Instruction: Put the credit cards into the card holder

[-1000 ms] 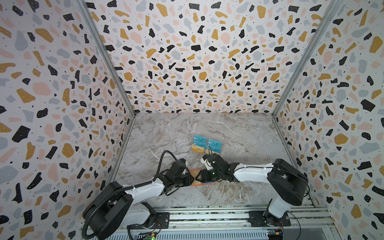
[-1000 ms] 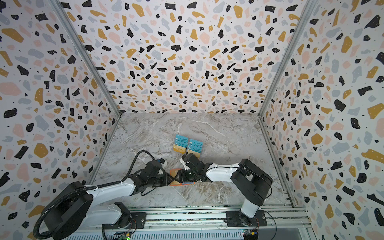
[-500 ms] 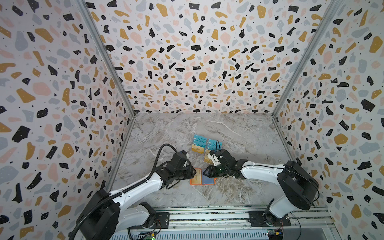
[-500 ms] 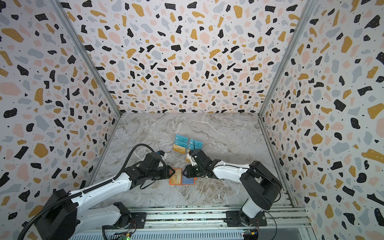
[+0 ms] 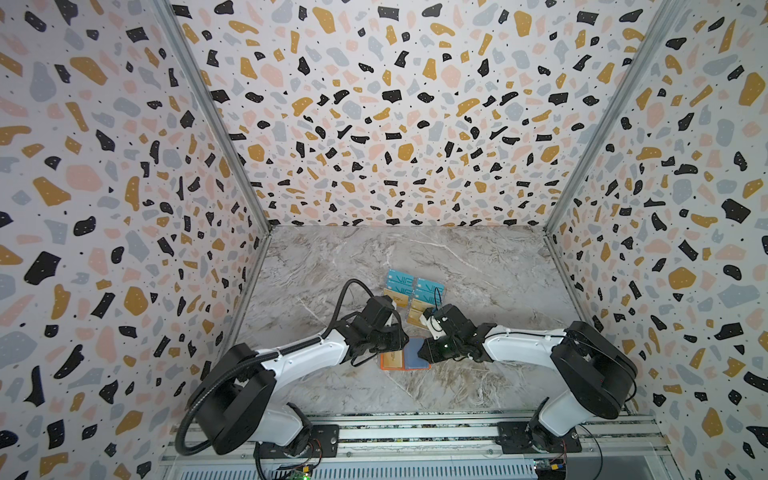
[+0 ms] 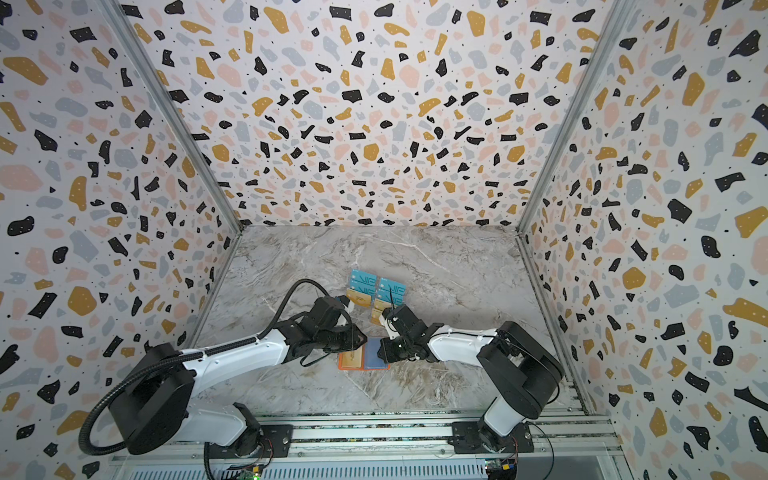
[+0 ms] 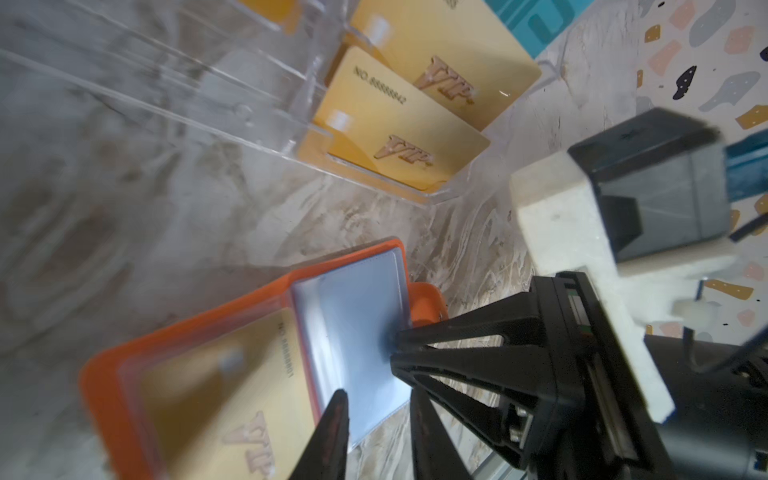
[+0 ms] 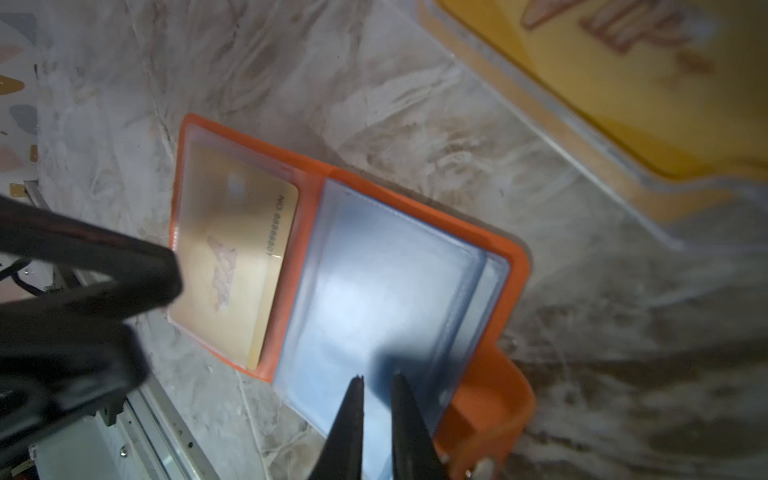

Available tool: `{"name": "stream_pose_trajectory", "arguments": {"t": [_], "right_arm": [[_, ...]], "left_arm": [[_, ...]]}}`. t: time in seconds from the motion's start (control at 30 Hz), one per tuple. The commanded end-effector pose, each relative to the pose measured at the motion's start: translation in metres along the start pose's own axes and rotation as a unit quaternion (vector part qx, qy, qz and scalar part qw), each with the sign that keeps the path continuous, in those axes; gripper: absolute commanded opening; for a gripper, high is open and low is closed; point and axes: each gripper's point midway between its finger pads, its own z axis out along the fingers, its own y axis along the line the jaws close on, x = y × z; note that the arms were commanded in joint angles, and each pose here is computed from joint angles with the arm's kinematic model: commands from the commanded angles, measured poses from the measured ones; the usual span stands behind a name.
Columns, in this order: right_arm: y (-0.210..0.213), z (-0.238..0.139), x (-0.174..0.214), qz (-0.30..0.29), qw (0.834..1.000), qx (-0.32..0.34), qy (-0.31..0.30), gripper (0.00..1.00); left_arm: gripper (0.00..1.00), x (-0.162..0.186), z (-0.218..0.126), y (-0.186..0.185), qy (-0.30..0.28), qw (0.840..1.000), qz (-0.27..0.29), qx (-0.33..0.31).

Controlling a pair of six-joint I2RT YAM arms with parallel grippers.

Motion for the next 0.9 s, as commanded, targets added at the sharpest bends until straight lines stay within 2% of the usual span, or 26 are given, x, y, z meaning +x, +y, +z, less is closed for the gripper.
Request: {"name": "stream_pose_trajectory", "arguments": {"t": [0.0,0.33,0.87], "right_arm": [[-0.018,0.002,0.014,0.012,0.999,0.030,0.013,0.15],[-0.029,0.004,0.025,0.027,0.998,0.043,0.023,0.15],[-0.025,0.002,0.025,0.029,0.999,0.037,0.021,0.15]], "left_arm": [[0.28,-0.002,0.008,-0.012,-0.003,0.999,-0.004,0.039],[0.30,0.014,0.025,0.009,0.018,1.000,-0.017,0.020],[0.32,0.026,0.038,0.015,0.035,0.998,-0.030,0.037]]}}
